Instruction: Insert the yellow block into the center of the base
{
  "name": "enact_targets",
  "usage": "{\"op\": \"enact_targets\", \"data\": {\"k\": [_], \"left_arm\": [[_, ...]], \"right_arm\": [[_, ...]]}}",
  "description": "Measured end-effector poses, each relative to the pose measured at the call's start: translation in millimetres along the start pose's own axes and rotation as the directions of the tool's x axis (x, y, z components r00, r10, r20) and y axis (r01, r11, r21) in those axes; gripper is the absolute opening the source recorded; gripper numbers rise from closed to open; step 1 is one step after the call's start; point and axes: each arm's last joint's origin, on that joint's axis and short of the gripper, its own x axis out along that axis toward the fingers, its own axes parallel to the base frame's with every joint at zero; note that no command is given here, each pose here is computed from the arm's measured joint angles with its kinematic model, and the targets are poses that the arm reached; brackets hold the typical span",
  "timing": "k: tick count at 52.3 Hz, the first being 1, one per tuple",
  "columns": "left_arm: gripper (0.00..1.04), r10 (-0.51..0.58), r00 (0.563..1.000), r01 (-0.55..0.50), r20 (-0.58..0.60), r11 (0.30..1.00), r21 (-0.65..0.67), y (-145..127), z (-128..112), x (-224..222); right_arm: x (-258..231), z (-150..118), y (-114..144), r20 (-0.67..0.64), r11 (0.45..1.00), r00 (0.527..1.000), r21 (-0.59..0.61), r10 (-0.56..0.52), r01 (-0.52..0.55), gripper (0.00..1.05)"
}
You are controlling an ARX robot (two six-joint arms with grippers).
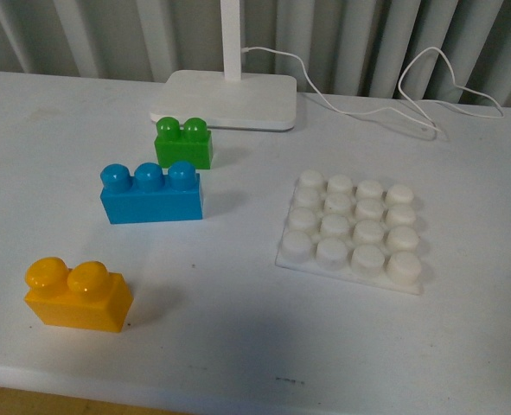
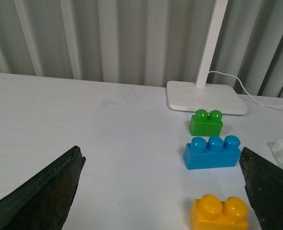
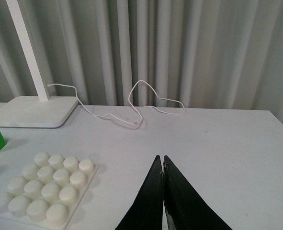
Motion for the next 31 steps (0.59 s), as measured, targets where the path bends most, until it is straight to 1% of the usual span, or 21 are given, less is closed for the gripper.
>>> {"op": "enact_targets", "data": {"k": [5, 8, 12, 23, 25, 26, 29, 31], "left_arm": [[0.98, 0.0, 1.0, 0.0, 0.0, 1.0, 0.0, 0.0, 0.0, 0.0], [0.98, 0.0, 1.0, 0.0, 0.0, 1.0, 0.0, 0.0, 0.0, 0.0], [0.98, 0.0, 1.0, 0.0, 0.0, 1.0, 0.0, 0.0, 0.0, 0.0], [0.98, 0.0, 1.0, 0.0, 0.0, 1.0, 0.0, 0.0, 0.0, 0.0], [0.98, 0.0, 1.0, 0.0, 0.0, 1.0, 0.0, 0.0, 0.0, 0.0], [0.98, 0.0, 1.0, 0.0, 0.0, 1.0, 0.0, 0.0, 0.0, 0.0], [0.98, 0.0, 1.0, 0.0, 0.0, 1.0, 0.0, 0.0, 0.0, 0.0], [0.98, 0.0, 1.0, 0.0, 0.0, 1.0, 0.0, 0.0, 0.0, 0.0]], "right_arm": [[-1.6, -0.3, 0.0, -0.001, 1.0, 1.0, 0.0, 0.0, 0.0, 0.01], [-9.0, -4.9, 0.0, -0.037, 1.0, 0.999, 0.0, 0.001, -0.001, 0.01], [-11.8, -2.6, 0.0, -0.005, 1.0, 1.0, 0.0, 0.0, 0.0, 0.01], [-12.0, -2.8, 0.0, -0.006, 1.0, 1.0, 0.0, 0.0, 0.0, 0.01], [-12.0, -2.8, 0.0, -0.006, 1.0, 1.0, -0.001, 0.0, 0.0, 0.07], [-12.0, -2.8, 0.0, -0.006, 1.0, 1.0, -0.001, 0.001, -0.001, 0.13], [-12.0, -2.8, 0.0, -0.006, 1.0, 1.0, -0.001, 0.0, 0.0, 0.23], [-12.0, -2.8, 0.0, -0.006, 1.0, 1.0, -0.001, 0.0, 0.0, 0.29]]}}
